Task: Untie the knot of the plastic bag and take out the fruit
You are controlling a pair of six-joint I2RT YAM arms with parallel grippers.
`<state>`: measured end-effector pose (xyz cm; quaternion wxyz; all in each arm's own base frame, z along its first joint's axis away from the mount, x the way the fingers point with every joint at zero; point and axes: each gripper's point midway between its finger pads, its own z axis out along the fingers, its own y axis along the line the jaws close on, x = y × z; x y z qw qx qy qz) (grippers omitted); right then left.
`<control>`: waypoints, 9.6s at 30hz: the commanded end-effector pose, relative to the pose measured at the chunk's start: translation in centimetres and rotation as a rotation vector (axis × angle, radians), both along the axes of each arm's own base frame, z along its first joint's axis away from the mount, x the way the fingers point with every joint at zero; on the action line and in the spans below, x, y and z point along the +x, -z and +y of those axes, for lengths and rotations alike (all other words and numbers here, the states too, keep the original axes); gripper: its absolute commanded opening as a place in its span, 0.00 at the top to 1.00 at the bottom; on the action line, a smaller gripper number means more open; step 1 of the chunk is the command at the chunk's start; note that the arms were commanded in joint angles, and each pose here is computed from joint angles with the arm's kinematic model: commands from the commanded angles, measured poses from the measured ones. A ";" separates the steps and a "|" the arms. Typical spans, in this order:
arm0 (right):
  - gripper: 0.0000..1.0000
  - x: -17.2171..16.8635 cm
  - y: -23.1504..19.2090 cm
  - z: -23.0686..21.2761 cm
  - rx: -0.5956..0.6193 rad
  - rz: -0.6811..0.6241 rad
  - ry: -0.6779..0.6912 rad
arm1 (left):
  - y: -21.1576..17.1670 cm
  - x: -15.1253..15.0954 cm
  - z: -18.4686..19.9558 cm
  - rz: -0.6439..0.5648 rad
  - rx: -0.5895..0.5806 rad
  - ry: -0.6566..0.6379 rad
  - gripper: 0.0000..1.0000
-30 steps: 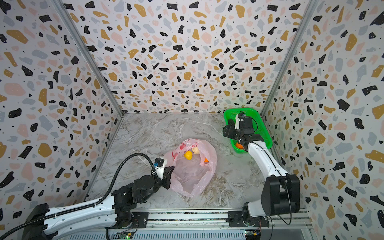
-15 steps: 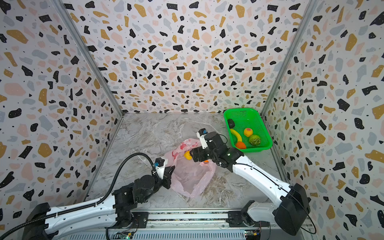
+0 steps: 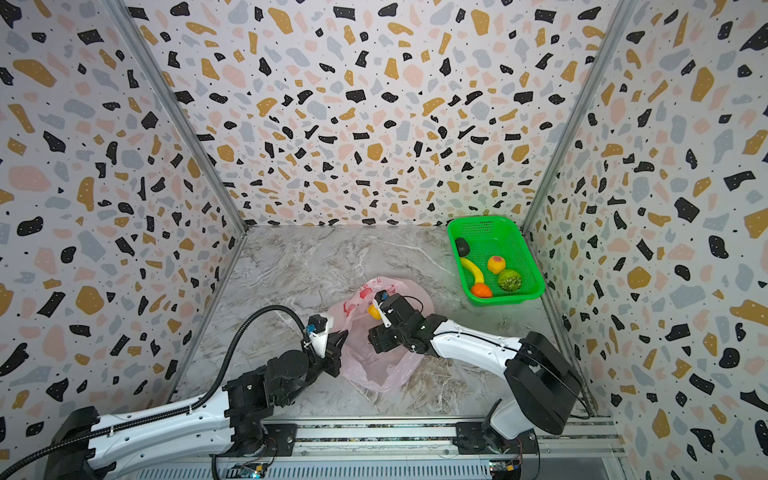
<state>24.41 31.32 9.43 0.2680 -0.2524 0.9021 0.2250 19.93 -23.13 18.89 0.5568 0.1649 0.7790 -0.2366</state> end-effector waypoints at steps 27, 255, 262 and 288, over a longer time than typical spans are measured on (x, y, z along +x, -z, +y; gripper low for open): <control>0.13 10.2 1.4 2.0 0.217 -0.005 0.443 | 0.9 -0.8 -1.2 0.025 -0.010 0.074 1.00; 0.24 -0.1 -4.4 -2.2 0.370 0.058 0.212 | -2.0 3.7 -9.3 0.239 0.028 0.243 1.00; 0.21 3.1 -6.2 -1.8 0.476 -0.092 0.278 | -1.2 2.9 -10.0 0.263 0.030 0.298 1.00; 0.09 6.3 1.0 -3.0 0.198 0.020 0.399 | 1.3 1.9 -8.7 0.284 0.068 0.304 1.00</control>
